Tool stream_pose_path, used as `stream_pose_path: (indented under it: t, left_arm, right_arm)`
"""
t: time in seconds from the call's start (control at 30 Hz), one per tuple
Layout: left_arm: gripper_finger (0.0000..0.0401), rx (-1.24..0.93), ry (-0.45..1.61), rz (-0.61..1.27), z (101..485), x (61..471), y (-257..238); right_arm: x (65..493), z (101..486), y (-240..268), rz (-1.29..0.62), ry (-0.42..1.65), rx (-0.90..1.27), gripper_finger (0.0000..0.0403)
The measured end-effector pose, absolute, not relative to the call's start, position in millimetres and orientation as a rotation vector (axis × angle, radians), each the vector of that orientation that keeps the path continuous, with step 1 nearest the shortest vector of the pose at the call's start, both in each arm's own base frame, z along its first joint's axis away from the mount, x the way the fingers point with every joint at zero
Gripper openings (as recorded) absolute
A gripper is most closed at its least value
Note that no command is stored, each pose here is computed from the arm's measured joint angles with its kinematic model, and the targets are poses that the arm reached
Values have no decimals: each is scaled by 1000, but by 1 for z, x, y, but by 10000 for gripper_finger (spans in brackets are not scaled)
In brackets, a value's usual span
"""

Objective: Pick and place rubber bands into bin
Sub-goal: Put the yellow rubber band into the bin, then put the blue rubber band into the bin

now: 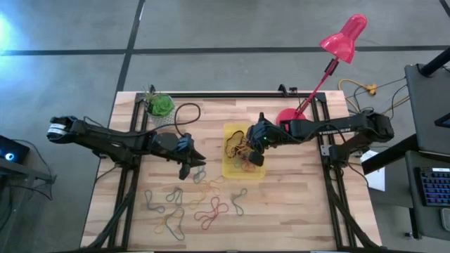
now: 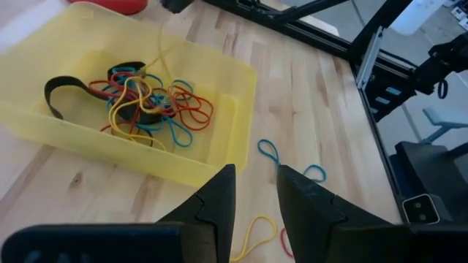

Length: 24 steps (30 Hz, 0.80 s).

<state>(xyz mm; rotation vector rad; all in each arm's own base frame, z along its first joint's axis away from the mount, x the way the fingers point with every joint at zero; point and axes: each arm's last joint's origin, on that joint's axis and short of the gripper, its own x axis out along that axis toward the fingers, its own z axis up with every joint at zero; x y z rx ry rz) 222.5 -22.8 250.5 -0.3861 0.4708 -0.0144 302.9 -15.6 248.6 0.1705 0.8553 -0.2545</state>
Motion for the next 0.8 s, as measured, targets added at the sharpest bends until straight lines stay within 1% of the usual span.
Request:
stream_pose_path:
  t: [0.2, 0.3, 0.37, 0.57, 0.67, 0.8]
  left_arm:
    - [86, -385, 479, -10, 248, 223, -23]
    - [86, -384, 500, -6, 245, 224, -23]
    - [86, -380, 555, 7, 238, 224, -23]
    - [86, -405, 812, 73, 206, 225, -23]
    - [86, -441, 885, 75, 195, 230, -25]
    - [86, -531, 948, 143, 189, 241, -26]
  right_arm:
    - [303, 250, -15, -247, 847, 178, 73]
    - [302, 251, -13, -180, 850, 209, 96]
    - [300, 255, -9, -118, 846, 231, 107]
    - [290, 266, 13, -4, 840, 232, 122]
    - [280, 273, 26, 29, 848, 237, 123]
    - [264, 282, 38, 28, 872, 293, 123]
